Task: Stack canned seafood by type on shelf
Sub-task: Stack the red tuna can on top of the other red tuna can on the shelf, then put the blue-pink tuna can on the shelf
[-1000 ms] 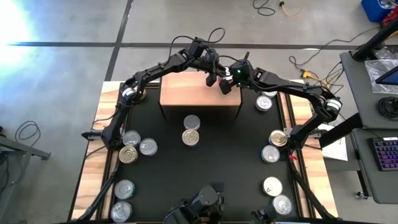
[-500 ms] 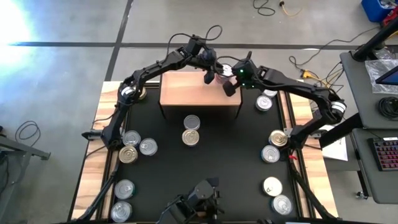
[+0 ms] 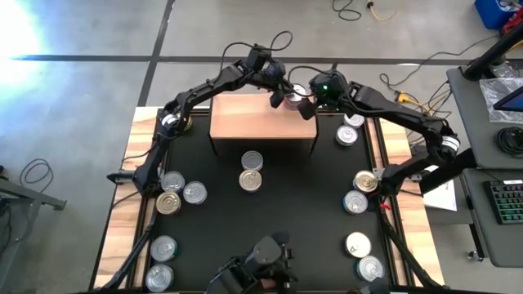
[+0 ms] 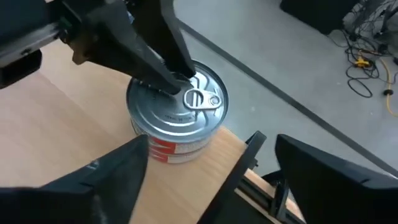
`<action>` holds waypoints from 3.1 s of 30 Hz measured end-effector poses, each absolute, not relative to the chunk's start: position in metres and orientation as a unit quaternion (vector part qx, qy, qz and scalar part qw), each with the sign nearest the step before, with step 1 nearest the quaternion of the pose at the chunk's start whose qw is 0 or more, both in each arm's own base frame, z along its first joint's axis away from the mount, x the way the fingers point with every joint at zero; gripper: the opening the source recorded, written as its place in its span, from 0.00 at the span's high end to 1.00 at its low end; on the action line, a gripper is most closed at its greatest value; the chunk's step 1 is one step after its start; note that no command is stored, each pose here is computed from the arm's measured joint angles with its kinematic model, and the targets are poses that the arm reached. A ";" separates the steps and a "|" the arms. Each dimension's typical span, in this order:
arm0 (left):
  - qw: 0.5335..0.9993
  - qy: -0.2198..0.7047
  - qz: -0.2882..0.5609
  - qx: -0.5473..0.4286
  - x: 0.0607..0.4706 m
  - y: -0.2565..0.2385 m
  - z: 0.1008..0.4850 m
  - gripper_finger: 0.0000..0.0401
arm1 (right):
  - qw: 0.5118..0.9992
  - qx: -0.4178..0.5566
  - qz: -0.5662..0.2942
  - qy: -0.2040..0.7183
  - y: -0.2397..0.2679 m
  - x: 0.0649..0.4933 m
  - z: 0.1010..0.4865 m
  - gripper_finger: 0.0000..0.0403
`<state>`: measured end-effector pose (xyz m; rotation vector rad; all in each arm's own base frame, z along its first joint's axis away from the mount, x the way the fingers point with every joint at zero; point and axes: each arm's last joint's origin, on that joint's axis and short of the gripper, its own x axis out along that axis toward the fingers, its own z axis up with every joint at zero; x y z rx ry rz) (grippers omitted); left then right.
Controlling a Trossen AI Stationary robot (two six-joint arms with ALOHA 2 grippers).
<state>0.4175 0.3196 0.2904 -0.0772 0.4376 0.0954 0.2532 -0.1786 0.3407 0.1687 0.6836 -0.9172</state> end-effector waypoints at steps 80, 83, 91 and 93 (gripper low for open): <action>0.885 0.463 -0.015 -0.052 0.347 0.068 0.368 0.80 | 0.952 0.154 -0.068 0.256 -0.054 0.248 0.384 0.37; 0.879 0.470 -0.006 -0.077 0.322 0.059 0.355 0.80 | 0.950 0.147 -0.066 0.268 -0.036 0.257 0.379 0.26; 0.898 0.416 -0.008 -0.144 0.254 0.016 0.324 0.80 | 0.938 0.194 -0.044 0.284 0.010 0.297 0.356 0.10; 0.905 0.397 -0.020 -0.153 0.244 0.005 0.315 0.80 | 0.927 0.207 -0.045 0.310 0.017 0.310 0.344 0.08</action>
